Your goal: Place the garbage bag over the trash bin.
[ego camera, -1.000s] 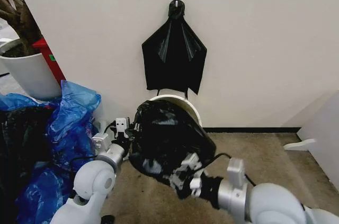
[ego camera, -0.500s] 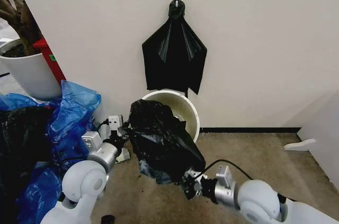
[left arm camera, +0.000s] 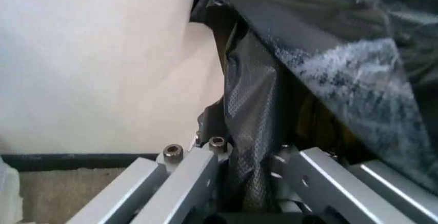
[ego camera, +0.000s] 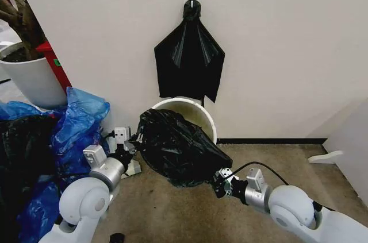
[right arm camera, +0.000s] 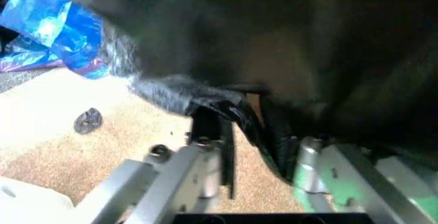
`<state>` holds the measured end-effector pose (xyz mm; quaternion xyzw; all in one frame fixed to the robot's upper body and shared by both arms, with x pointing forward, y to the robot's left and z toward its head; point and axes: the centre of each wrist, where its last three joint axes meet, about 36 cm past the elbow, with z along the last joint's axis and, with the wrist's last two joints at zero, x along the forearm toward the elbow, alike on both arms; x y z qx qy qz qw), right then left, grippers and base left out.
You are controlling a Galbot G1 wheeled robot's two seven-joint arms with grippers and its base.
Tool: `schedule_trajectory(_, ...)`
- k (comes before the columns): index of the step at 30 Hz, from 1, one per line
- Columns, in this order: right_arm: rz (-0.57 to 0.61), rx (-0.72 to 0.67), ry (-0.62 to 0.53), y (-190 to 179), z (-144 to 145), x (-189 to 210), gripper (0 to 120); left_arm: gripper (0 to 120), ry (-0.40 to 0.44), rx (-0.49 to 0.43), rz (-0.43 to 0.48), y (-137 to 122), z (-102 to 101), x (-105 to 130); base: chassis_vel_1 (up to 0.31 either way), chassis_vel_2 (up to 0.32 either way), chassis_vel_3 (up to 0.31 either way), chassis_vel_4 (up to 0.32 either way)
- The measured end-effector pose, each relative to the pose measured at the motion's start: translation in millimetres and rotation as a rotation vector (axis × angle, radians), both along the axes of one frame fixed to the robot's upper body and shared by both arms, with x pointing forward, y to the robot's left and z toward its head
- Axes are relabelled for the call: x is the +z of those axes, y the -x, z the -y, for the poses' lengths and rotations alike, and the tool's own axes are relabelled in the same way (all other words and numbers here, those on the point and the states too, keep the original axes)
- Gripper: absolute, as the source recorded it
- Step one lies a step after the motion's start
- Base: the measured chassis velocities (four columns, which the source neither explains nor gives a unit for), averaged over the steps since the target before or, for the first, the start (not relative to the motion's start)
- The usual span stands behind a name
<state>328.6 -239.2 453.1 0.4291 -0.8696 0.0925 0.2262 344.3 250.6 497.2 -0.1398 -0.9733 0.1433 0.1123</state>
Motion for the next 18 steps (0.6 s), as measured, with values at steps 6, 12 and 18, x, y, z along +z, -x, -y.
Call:
schedule_trajectory(6, 0.073, 0.058, -0.021, 28.3, -8.1, 2.9, 39, 2, 0.000, 0.091, -0.029, -13.1, -1.5, -3.3, 0.000, 0.000, 0.000, 0.000)
schedule_trajectory(12, 0.112, 0.097, -0.099, 48.4, -20.7, 14.1, 59, 2, -0.039, 0.159, -0.058, -22.3, 0.6, -10.1, 0.000, 0.000, 0.000, 0.000)
schedule_trajectory(18, 0.157, 0.090, -0.171, 60.7, -31.9, 41.4, 78, 2, -0.097, 0.180, -0.071, -30.4, 3.3, -22.3, 0.000, 0.000, 0.000, 0.000)
